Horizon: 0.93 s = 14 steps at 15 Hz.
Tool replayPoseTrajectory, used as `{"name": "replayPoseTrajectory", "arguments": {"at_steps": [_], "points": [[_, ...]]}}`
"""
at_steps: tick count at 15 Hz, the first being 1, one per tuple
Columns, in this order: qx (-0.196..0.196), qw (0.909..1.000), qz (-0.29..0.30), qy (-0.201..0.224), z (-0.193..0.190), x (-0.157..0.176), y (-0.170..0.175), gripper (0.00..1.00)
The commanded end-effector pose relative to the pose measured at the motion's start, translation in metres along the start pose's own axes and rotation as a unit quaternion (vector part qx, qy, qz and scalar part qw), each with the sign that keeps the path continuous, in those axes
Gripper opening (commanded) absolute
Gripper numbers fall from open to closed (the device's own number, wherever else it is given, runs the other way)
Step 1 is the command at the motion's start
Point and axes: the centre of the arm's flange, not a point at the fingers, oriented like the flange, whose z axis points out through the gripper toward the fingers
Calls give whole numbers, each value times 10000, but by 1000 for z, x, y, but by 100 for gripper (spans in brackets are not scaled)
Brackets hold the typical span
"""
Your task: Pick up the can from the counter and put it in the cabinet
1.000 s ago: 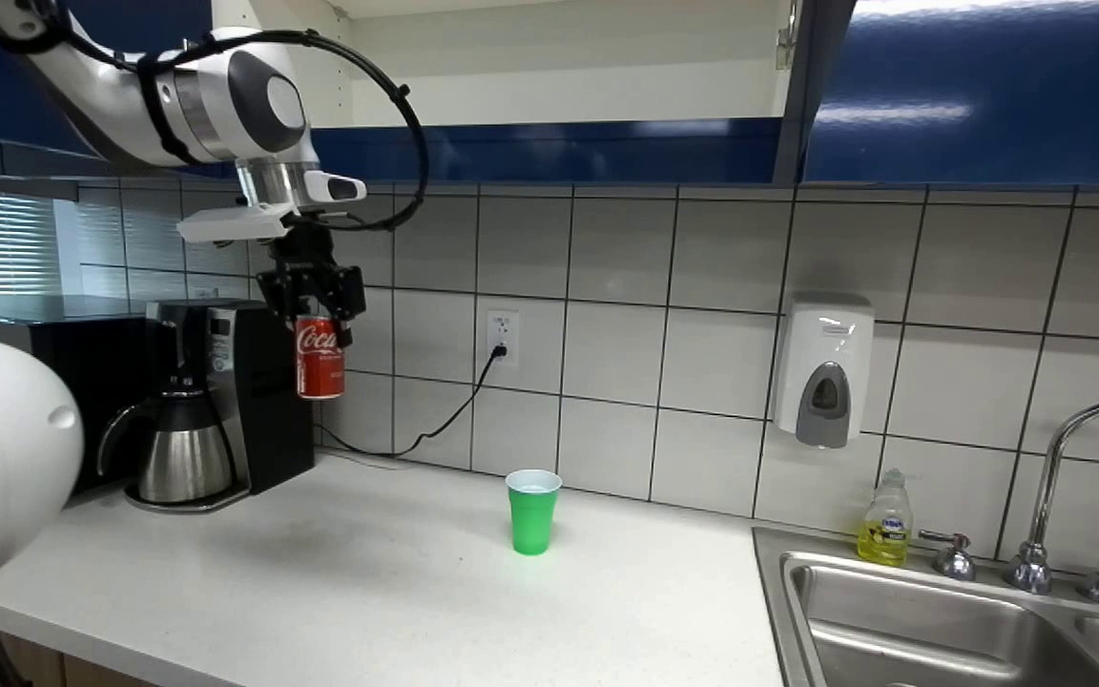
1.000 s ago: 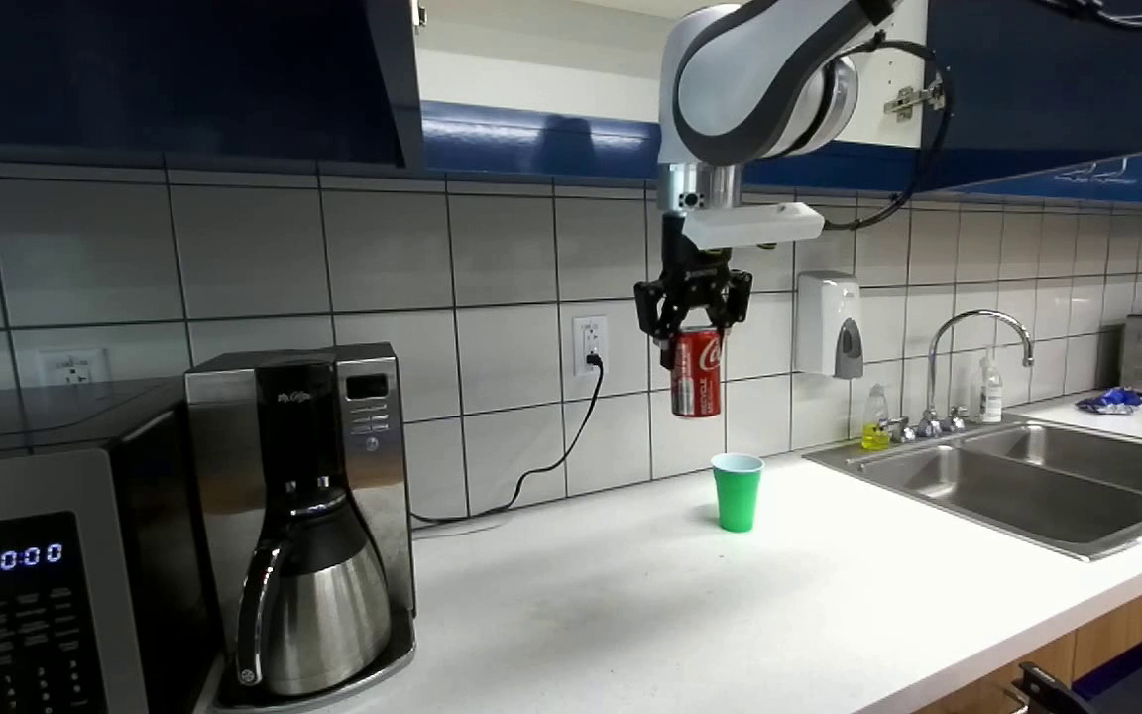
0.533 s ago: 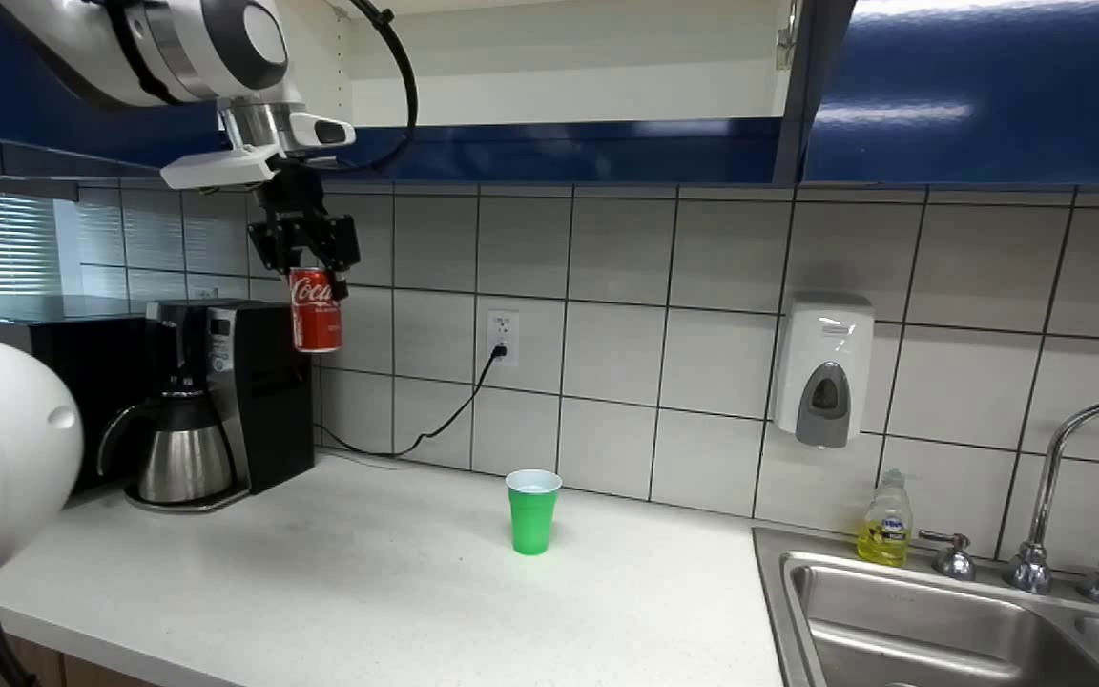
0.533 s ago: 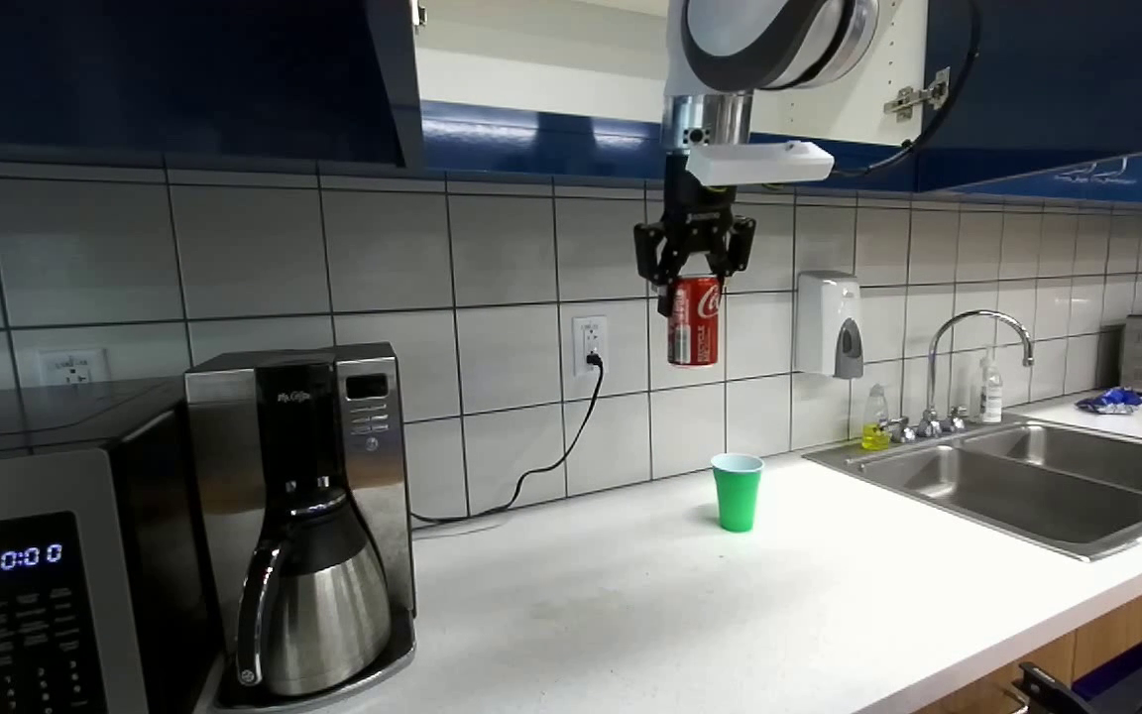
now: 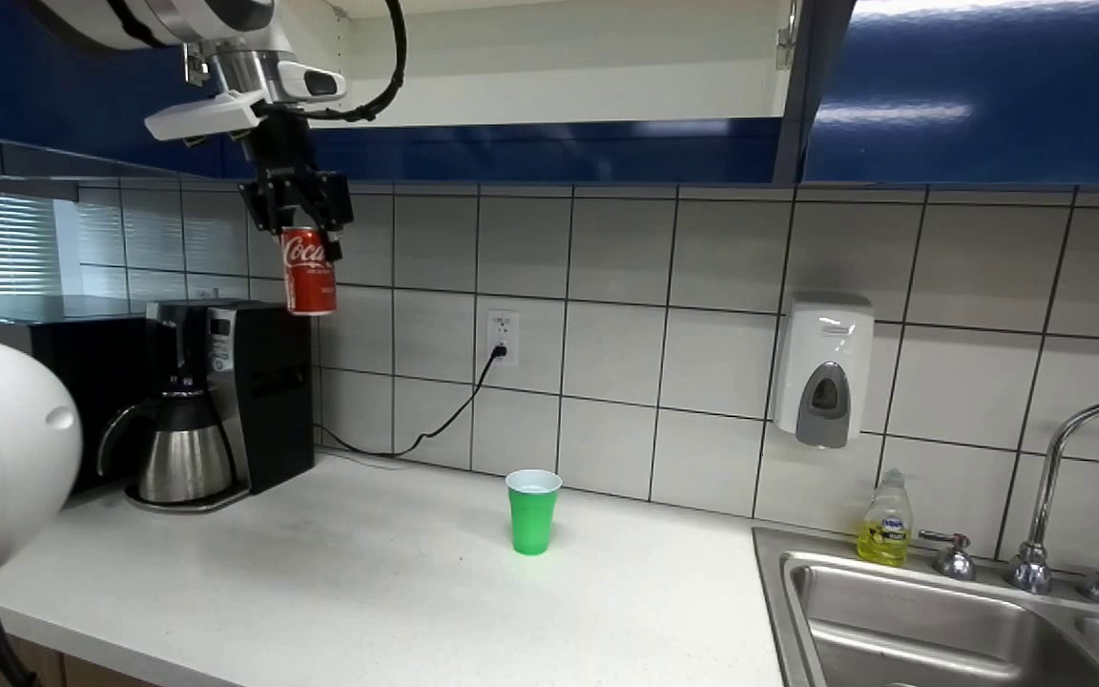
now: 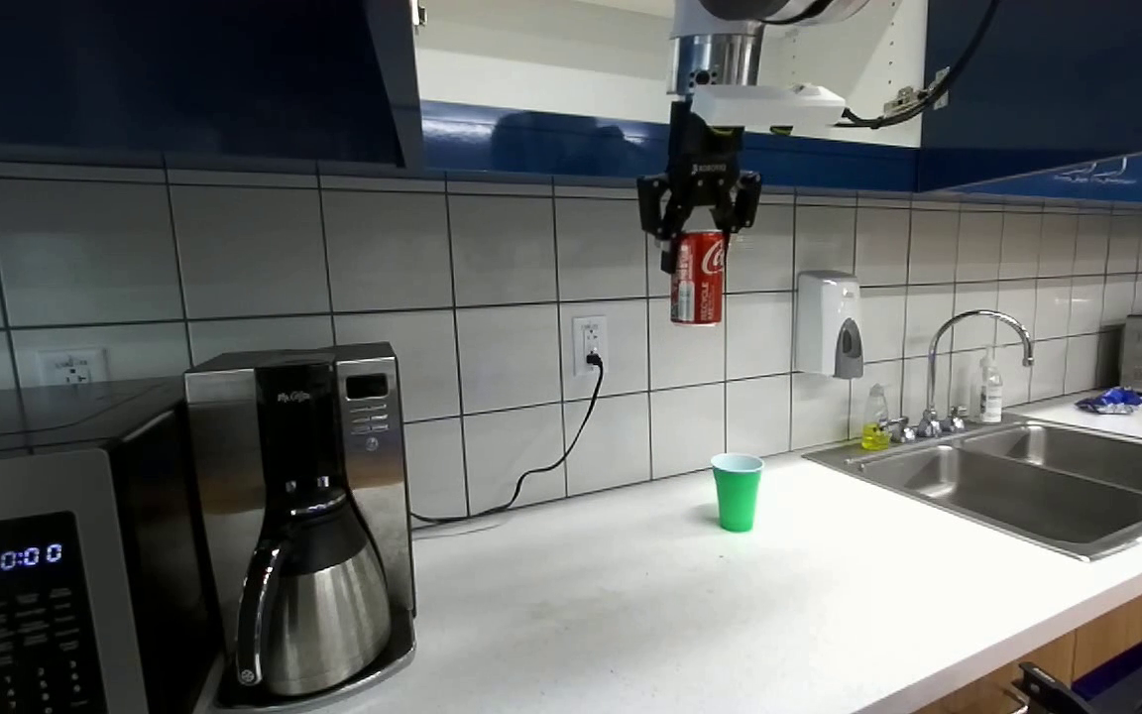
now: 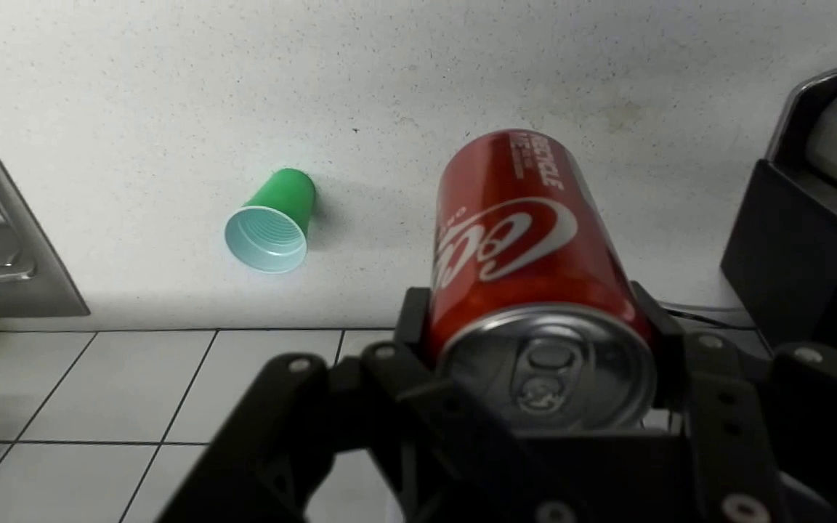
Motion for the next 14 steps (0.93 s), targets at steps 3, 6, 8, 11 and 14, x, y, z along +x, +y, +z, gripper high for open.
{"name": "replayPoseTrajectory", "arguments": {"at_steps": [3, 6, 8, 11, 14], "points": [[6, 10000, -36, -27, -45, 0, 3, 39], [7, 9999, -35, 117, -66, 0, 2, 39], [19, 9997, -28, 224, -79, 2, 2, 39], [34, 9992, 1, 390, -96, 5, 2, 39], [70, 9986, 43, 527, -111, 10, 4, 39]]}}
